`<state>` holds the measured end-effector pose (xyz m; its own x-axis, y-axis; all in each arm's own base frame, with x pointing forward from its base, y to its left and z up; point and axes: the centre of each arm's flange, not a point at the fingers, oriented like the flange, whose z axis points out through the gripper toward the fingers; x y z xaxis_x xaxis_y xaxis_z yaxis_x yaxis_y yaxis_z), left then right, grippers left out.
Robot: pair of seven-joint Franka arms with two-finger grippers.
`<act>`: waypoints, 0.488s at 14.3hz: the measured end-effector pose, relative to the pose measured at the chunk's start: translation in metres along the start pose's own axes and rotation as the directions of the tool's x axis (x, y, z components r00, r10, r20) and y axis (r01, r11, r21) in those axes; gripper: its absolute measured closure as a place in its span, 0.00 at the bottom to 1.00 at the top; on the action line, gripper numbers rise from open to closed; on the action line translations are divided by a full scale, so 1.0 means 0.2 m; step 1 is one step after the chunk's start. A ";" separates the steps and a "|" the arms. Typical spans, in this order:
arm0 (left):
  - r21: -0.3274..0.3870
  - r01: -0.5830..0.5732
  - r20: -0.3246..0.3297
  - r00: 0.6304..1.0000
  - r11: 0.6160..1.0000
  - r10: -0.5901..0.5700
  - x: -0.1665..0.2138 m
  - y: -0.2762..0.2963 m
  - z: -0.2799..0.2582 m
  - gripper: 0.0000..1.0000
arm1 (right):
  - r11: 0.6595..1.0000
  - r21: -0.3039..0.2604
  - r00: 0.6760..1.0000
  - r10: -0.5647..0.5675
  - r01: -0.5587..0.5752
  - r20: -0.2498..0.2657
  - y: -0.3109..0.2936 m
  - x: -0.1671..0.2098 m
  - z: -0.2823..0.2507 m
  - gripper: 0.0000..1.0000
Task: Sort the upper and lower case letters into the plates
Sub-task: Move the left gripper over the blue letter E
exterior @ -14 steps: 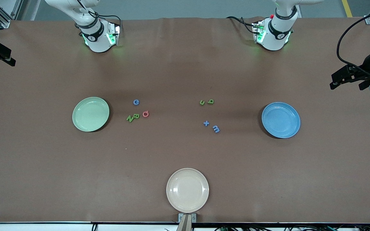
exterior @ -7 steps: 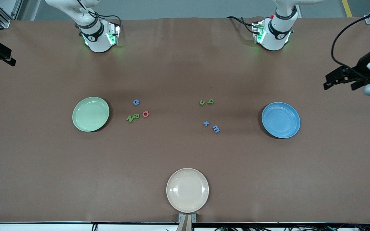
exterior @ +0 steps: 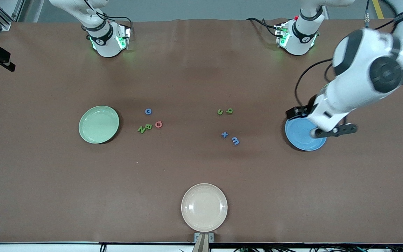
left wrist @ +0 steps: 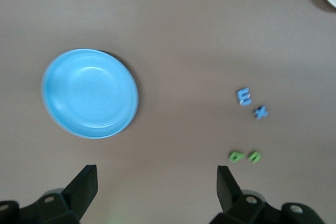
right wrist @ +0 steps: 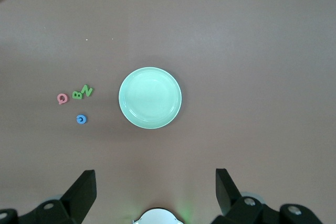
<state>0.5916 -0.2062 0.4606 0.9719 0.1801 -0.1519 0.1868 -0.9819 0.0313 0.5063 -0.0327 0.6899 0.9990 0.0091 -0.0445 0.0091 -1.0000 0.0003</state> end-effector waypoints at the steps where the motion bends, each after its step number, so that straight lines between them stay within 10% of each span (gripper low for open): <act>1: -0.001 0.038 -0.003 0.999 0.999 -0.038 0.01 0.09 0.09 0.00 | 1.000 0.000 1.000 0.001 -0.001 0.001 0.00 0.00 0.00 0.00; 7: -0.008 0.250 -0.048 0.967 0.968 -0.250 -0.01 0.54 0.62 0.00 | 1.000 -0.003 1.000 0.002 -0.002 0.027 0.01 0.08 0.10 0.00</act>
<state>0.5916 -0.3191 0.3413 0.9000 0.4225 -0.1071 0.4250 -0.9052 0.0006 0.5222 -0.0341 0.6690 0.9974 0.0072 -0.0712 0.0075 -1.0000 0.0035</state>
